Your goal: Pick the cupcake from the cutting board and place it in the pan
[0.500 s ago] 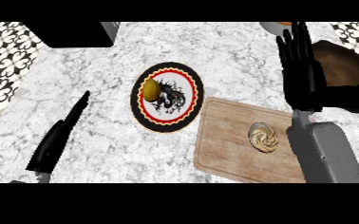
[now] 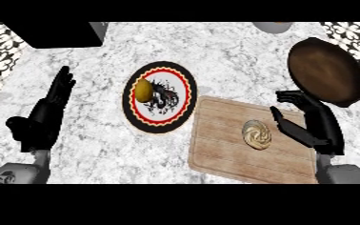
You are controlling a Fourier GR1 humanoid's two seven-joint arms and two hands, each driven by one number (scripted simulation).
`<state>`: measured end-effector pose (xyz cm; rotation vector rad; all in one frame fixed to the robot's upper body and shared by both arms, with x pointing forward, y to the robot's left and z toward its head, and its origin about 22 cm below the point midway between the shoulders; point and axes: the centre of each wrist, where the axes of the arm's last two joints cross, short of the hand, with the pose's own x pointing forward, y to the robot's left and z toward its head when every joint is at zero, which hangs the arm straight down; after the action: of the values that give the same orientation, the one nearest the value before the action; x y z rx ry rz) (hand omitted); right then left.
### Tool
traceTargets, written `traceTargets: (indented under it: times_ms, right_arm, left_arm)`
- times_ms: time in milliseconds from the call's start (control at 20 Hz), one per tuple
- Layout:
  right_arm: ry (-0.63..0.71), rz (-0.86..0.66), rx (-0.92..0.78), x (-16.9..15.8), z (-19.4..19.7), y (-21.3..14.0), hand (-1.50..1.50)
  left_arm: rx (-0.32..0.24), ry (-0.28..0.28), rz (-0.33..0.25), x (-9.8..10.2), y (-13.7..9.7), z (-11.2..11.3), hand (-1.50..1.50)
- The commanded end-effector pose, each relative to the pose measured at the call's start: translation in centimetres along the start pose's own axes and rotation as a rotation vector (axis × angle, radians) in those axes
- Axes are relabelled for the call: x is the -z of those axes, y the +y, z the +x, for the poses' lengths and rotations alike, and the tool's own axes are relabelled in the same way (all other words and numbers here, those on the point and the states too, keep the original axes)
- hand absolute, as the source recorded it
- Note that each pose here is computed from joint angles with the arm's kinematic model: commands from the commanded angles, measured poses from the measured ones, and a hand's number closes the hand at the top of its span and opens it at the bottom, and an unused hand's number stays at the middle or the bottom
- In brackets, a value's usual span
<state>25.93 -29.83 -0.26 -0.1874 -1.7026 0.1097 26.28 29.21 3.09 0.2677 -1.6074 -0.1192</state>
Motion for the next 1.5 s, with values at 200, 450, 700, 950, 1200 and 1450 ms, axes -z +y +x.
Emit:
traceTargets:
  times_ms: [200,450,700,950,1200,1450]
  right_arm:
    - [-0.114,-0.203,-0.453,-9.3,0.2,-6.2,-1.50]
    - [-0.003,-0.021,-0.591,-12.2,5.6,-8.4,-1.50]
    - [0.119,0.060,-0.747,-10.4,13.0,-8.6,-1.50]
    - [0.132,0.008,-0.795,-8.6,18.5,-7.3,-1.50]
    - [0.153,0.005,-0.828,-7.1,20.6,-5.3,-1.50]
    - [0.149,0.140,-0.757,-5.9,22.1,-2.6,-1.50]
  left_arm:
    - [-0.075,0.016,0.057,1.6,-0.3,1.5,0.00]
    - [-0.079,0.011,0.064,1.9,-0.6,0.9,0.00]
    - [-0.080,0.004,0.051,3.1,0.8,2.9,0.00]
    - [-0.096,0.006,0.011,2.6,-2.0,2.5,0.00]
    - [-0.086,0.001,-0.005,4.0,-0.9,1.7,0.00]
    - [-0.092,0.001,0.006,5.9,-1.8,2.4,0.00]
